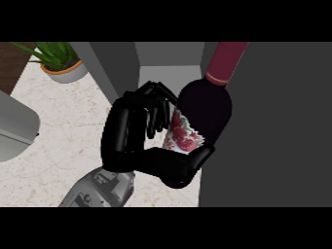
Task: Pick up the wine, place it into the cabinet and close the cabinet
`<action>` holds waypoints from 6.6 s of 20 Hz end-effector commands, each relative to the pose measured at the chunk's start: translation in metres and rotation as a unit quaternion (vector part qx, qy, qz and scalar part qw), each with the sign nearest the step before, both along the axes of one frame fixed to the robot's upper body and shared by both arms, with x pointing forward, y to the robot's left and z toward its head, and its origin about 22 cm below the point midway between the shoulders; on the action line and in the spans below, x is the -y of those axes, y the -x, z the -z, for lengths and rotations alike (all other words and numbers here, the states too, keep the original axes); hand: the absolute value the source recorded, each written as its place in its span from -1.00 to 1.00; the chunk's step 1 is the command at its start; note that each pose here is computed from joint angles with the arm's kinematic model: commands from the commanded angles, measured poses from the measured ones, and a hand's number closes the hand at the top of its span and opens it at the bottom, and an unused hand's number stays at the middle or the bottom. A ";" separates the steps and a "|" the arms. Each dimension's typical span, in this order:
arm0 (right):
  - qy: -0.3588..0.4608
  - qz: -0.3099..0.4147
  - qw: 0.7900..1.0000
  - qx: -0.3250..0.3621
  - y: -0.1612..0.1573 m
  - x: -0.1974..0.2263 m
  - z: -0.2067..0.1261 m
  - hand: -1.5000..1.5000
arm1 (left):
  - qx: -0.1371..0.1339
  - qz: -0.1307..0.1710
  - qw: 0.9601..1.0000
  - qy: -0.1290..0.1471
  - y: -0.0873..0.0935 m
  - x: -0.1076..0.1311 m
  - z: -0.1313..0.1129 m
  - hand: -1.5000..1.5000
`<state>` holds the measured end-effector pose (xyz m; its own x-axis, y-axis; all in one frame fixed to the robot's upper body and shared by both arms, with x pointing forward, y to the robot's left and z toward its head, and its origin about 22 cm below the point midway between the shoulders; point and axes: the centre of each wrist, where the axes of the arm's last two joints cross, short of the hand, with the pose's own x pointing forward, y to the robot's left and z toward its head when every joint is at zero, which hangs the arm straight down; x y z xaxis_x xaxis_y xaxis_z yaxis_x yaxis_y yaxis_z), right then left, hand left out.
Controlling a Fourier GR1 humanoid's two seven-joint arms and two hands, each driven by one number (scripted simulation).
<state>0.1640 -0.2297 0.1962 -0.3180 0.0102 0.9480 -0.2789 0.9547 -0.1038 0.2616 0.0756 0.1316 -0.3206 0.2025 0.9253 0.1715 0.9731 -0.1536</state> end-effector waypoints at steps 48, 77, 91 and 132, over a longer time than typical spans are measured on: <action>-0.024 -0.027 0.999 0.031 0.018 0.005 -0.018 -1.00 | -0.011 -0.133 0.990 -0.045 -0.084 -0.008 0.111 1.00; -0.026 -0.028 0.999 0.014 0.008 0.003 0.002 -1.00 | 0.008 -0.195 0.976 -0.094 -0.163 -0.023 0.091 1.00; -0.027 -0.047 0.998 0.020 0.007 0.008 0.002 -1.00 | -0.059 -0.200 0.978 0.006 -0.169 -0.024 0.090 1.00; -0.021 -0.053 0.998 0.025 0.000 -0.003 -0.011 -1.00 | -0.048 -0.236 0.967 -0.085 -0.151 -0.053 0.142 -1.00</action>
